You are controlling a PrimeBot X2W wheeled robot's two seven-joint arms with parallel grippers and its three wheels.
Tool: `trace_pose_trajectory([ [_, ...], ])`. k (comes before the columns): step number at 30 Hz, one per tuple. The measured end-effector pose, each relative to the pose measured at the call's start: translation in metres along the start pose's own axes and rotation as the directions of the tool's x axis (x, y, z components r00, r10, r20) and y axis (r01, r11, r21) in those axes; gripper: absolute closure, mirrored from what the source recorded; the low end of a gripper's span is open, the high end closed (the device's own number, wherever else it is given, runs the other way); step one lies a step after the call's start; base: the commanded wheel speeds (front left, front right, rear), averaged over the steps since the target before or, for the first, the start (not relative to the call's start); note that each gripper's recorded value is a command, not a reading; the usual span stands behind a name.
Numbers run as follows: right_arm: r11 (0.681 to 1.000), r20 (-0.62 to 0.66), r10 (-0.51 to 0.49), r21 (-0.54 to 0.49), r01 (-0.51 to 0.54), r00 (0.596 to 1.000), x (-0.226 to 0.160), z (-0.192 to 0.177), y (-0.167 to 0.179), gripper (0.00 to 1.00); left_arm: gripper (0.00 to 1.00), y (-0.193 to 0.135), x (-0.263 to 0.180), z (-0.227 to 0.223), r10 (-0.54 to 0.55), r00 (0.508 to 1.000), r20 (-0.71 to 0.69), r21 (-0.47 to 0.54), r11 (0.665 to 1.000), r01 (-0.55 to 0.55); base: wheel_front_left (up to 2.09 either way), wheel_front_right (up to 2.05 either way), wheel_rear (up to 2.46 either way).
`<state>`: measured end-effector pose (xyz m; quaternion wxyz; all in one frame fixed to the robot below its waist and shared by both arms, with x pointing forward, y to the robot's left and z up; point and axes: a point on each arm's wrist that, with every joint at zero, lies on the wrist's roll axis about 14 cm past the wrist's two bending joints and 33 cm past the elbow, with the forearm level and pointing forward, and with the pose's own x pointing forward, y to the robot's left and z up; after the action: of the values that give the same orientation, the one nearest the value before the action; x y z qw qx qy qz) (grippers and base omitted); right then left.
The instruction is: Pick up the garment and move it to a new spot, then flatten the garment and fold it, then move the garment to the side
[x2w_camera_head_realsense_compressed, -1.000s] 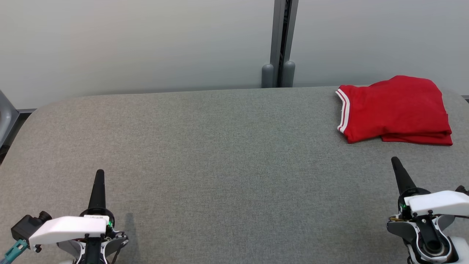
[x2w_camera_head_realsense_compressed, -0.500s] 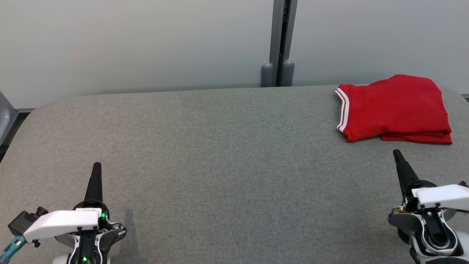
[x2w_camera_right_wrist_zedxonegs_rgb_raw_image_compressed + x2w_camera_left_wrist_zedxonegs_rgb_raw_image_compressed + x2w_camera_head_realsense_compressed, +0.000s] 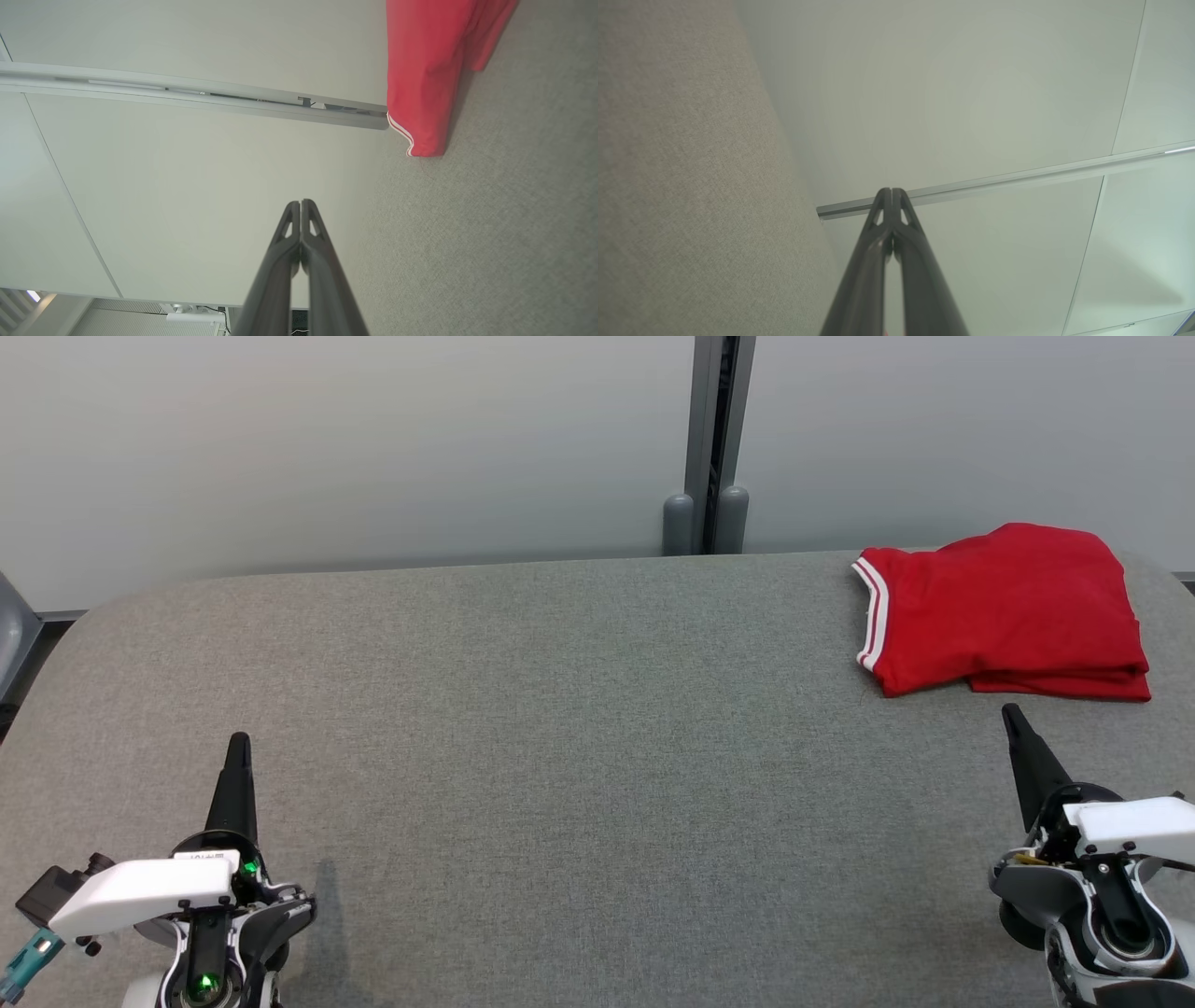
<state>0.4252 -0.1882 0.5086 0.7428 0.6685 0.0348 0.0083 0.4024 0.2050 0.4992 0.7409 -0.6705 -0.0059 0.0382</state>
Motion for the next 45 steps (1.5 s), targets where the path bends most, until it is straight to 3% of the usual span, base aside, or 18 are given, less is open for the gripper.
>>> trace_pose_trajectory([
  [16,0.994,-0.001,0.021,0.109,-0.02,1.0,0.0034,0.0033,0.0045,1.0,1.0,-0.0084,0.0063,0.0009,-0.026,1.0,-0.001,-0.107,0.994,0.026,0.0,0.0,0.0],
  [45,0.994,-0.001,0.021,0.11,-0.021,1.0,0.0034,0.0032,0.0046,1.0,1.0,-0.0083,0.0063,0.001,-0.026,1.0,-0.001,-0.107,0.994,0.026,0.0,0.0,0.0],
])
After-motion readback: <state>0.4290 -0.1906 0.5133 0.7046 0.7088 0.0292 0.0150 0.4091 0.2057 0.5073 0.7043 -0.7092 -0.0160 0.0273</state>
